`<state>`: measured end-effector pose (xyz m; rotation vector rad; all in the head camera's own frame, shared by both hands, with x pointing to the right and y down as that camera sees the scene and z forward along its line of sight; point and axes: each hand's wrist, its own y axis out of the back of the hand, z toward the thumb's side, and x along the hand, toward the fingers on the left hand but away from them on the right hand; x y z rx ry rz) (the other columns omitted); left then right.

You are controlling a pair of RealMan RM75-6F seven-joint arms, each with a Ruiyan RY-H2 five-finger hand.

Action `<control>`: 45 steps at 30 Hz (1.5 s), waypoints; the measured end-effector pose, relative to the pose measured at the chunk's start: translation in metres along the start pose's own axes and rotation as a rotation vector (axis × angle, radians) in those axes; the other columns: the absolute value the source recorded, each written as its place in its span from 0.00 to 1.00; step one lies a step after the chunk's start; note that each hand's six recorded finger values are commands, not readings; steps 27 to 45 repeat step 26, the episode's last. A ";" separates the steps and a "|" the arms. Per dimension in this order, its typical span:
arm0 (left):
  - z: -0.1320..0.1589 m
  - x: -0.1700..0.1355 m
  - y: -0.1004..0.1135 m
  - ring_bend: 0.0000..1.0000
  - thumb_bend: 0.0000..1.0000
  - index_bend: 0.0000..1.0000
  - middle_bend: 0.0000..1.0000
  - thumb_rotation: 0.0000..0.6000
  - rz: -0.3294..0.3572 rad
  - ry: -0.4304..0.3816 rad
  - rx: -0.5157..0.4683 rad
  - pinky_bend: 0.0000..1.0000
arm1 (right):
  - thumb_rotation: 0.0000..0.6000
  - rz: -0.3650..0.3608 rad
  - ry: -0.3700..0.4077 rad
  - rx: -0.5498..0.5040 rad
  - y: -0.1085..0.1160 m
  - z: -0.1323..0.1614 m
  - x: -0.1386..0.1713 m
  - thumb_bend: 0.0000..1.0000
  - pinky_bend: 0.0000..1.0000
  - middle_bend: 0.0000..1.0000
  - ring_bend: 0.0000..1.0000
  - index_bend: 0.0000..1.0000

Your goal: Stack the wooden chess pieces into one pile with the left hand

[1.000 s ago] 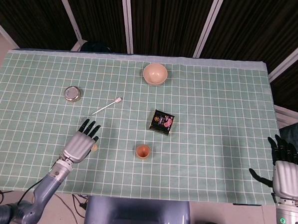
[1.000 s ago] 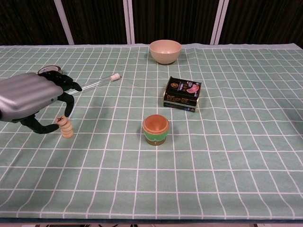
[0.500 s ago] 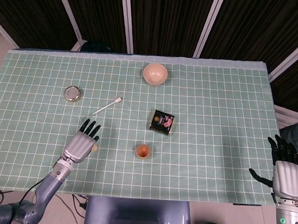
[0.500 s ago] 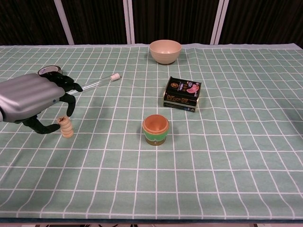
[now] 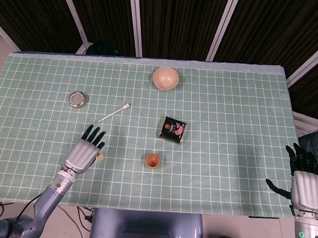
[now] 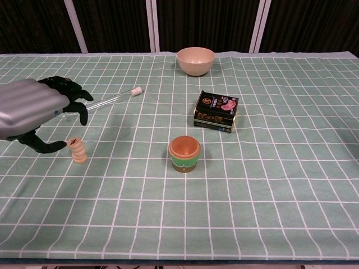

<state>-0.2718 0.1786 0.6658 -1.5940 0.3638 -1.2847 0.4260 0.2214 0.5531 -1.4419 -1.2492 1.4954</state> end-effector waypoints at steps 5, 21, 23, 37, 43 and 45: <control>-0.019 -0.019 0.015 0.00 0.30 0.15 0.05 1.00 0.052 0.045 -0.044 0.00 | 1.00 -0.004 0.001 0.000 0.001 0.000 0.000 0.23 0.00 0.01 0.03 0.09; -0.117 -0.111 0.014 0.00 0.30 0.06 0.01 1.00 0.166 0.308 -0.287 0.00 | 1.00 -0.010 0.108 0.040 0.001 0.013 0.003 0.23 0.00 0.01 0.01 0.09; -0.130 -0.120 0.011 0.00 0.30 0.06 0.01 1.00 0.178 0.345 -0.312 0.00 | 1.00 -0.005 0.134 0.057 0.000 0.015 0.005 0.23 0.00 0.01 0.01 0.09; -0.147 -0.131 0.009 0.00 0.30 0.06 0.01 1.00 0.201 0.394 -0.325 0.00 | 1.00 0.003 0.161 0.082 -0.002 0.016 0.006 0.23 0.00 0.01 0.01 0.09; -0.147 -0.131 0.009 0.00 0.30 0.06 0.01 1.00 0.201 0.394 -0.325 0.00 | 1.00 0.003 0.161 0.082 -0.002 0.016 0.006 0.23 0.00 0.01 0.01 0.09; -0.147 -0.131 0.009 0.00 0.30 0.06 0.01 1.00 0.201 0.394 -0.325 0.00 | 1.00 0.003 0.161 0.082 -0.002 0.016 0.006 0.23 0.00 0.01 0.01 0.09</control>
